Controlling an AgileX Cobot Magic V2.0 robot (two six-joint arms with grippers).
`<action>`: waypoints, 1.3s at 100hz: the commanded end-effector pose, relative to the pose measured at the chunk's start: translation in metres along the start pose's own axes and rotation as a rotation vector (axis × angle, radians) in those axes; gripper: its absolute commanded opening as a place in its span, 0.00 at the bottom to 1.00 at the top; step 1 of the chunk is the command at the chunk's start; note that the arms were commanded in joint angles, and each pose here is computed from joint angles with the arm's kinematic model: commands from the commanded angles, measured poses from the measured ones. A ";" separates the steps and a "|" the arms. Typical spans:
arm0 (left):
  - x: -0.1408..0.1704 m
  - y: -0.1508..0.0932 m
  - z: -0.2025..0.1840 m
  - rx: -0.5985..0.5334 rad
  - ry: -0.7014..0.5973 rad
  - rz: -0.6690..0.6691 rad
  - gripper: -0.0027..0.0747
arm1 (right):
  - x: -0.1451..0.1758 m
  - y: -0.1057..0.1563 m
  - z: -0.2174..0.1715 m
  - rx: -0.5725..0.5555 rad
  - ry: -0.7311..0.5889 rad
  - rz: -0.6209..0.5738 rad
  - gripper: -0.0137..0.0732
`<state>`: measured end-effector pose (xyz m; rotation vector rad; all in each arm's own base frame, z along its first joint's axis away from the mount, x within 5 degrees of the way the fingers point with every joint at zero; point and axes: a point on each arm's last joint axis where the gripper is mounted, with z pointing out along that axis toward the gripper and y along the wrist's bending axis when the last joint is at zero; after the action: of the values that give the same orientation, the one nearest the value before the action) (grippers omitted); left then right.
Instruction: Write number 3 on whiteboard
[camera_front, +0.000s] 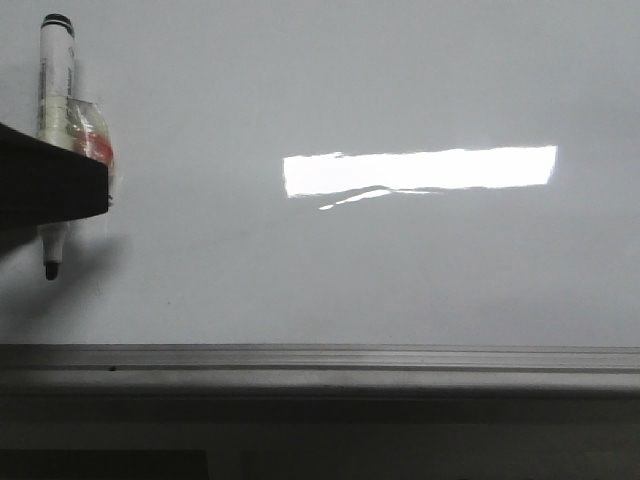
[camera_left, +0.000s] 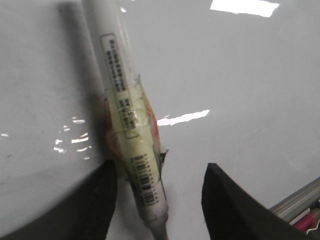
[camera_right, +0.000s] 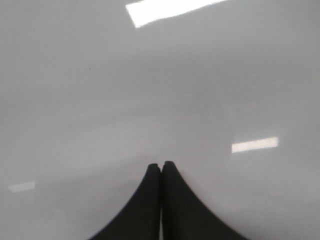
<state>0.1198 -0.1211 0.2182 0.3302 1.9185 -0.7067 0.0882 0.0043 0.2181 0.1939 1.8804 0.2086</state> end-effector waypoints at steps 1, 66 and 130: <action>-0.011 -0.002 0.005 -0.015 -0.075 -0.031 0.49 | -0.018 0.003 -0.001 -0.006 -0.102 -0.003 0.08; -0.013 -0.022 0.008 0.166 -0.083 0.411 0.01 | -0.050 0.056 0.000 -0.354 0.089 -0.196 0.08; -0.007 -0.042 0.004 0.384 -0.135 0.924 0.01 | -0.056 0.195 0.006 -0.912 0.107 -0.522 0.57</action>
<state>0.1030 -0.1494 0.2201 1.3182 1.3775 -0.3901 0.1115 0.1706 0.2937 -0.9743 1.8042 0.6610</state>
